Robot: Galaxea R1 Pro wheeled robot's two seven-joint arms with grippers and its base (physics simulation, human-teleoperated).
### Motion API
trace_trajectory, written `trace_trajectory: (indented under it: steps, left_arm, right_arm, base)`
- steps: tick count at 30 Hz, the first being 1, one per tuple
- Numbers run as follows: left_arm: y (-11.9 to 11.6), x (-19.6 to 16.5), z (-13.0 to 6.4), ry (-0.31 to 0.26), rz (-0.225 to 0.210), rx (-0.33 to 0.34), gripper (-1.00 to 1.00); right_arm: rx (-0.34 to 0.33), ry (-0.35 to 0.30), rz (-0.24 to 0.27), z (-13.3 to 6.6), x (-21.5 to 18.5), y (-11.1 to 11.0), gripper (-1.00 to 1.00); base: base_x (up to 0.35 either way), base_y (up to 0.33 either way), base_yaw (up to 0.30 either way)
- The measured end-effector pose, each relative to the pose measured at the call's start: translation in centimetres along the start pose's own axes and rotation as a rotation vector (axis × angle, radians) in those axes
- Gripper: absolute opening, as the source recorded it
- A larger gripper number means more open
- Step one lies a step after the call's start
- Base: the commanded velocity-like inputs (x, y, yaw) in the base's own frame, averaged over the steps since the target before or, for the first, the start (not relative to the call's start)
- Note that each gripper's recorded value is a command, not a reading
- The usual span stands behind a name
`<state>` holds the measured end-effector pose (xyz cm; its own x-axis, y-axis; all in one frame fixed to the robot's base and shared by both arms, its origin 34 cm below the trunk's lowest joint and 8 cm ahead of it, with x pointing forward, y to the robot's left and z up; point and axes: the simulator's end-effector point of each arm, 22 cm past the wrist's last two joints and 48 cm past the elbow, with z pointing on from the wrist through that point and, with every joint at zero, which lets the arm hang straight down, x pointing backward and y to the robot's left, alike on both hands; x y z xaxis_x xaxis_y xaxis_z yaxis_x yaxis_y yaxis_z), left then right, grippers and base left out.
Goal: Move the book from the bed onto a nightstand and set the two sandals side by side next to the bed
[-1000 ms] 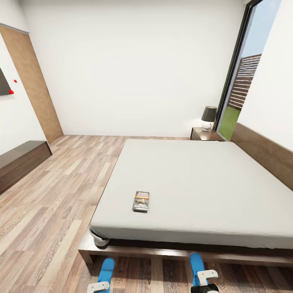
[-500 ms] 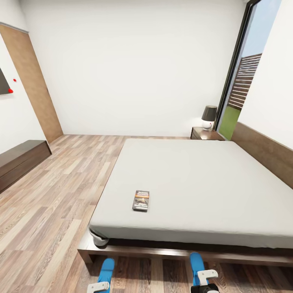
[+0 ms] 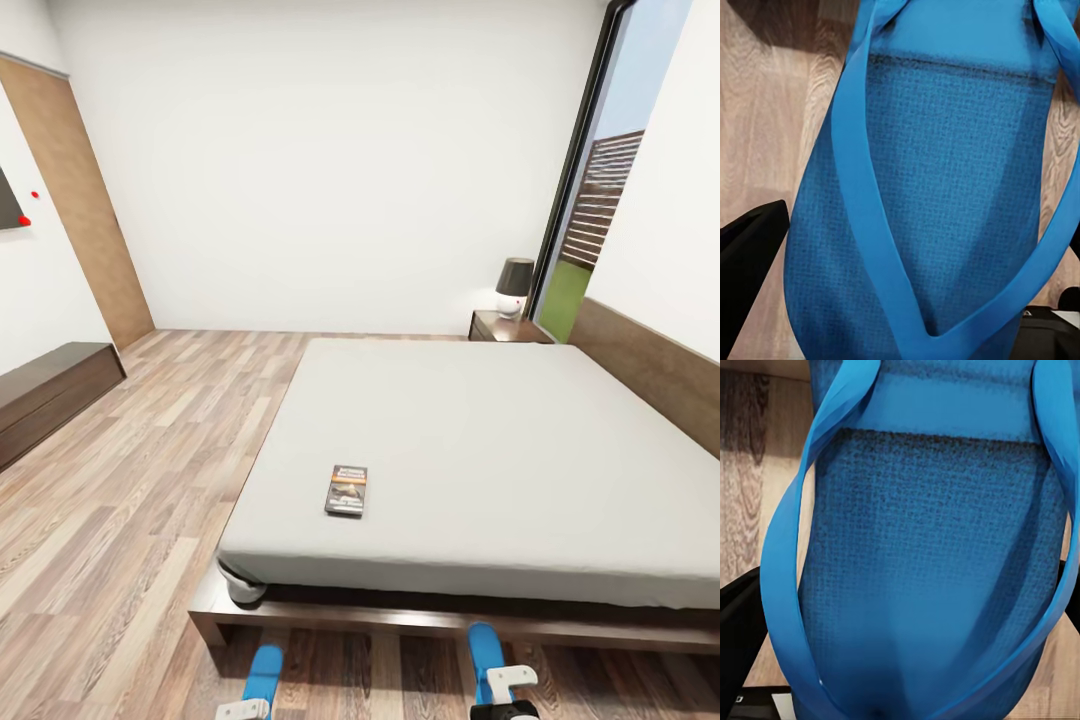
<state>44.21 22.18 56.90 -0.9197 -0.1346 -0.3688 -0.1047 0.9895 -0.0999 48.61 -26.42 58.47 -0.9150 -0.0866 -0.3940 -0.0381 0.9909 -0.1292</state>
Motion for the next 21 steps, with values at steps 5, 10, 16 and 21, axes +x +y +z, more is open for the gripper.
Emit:
trace_trajectory:
  steps: [5,10,16,21]
  left_arm:
    - [0.1,0.3,0.6,0.004,0.000,0.000,-1.00]
    - [0.2,0.5,1.3,0.006,0.000,-0.004,-1.00]
    - [0.2,0.9,2.1,0.011,0.004,-0.005,-1.00]
    - [0.3,2.1,2.7,0.060,0.000,-0.001,-1.00]
  right_arm:
    - [0.002,0.006,0.004,0.6,0.4,-0.1,-1.00]
    - [0.002,0.009,0.006,1.3,0.7,0.0,-1.00]
    - [0.001,0.012,0.007,2.1,1.0,0.1,-1.00]
    - [-0.003,0.025,0.008,2.7,1.8,0.5,-1.00]
  base:
    - [0.000,0.000,0.000]
    - [0.000,0.000,0.000]
    - [0.000,0.000,0.000]
    - [0.000,0.000,0.000]
